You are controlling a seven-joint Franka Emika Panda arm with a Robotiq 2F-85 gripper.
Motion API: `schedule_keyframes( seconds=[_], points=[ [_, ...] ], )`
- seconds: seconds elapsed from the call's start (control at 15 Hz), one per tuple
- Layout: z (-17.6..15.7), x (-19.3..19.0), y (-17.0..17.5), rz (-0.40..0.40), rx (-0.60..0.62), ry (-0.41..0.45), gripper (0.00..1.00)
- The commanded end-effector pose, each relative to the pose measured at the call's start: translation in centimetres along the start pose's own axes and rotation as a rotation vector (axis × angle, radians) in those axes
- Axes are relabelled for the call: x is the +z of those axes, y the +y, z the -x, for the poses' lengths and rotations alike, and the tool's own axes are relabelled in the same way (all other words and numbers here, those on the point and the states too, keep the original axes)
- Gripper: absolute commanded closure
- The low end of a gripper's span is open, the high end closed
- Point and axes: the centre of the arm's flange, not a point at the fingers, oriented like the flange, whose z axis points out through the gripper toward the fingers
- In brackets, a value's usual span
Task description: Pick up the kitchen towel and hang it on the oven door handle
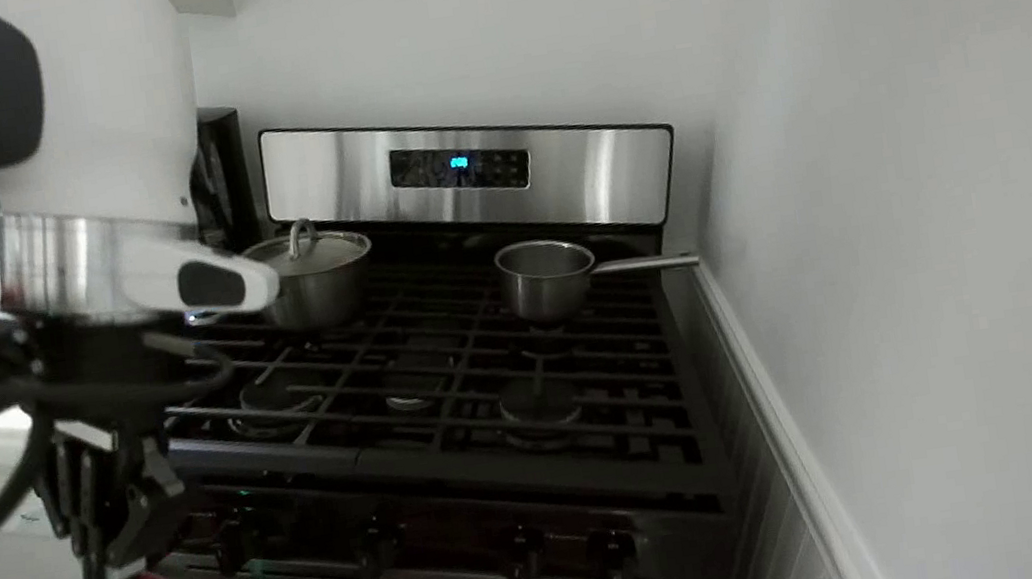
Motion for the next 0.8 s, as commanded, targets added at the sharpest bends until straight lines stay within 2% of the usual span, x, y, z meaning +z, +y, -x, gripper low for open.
schedule_keyframes(
  seconds=[0.0,0.2,0.33,0.53,0.6,0.73],
  points=[
    [-2.6,5.1,1.2,-0.010,-0.021,-0.124,0.99],
    [-4.0,9.1,2.0,-0.018,-0.025,-0.228,0.99],
    [-4.7,11.9,2.8,-0.002,-0.034,-0.257,0.99],
    [-6.3,14.8,3.8,0.044,-0.011,-0.222,0.99],
    [-4.7,13.1,2.2,0.003,-0.028,-0.219,0.96],
    [-5.5,14.5,2.7,0.012,-0.023,-0.221,0.96]
  ],
)
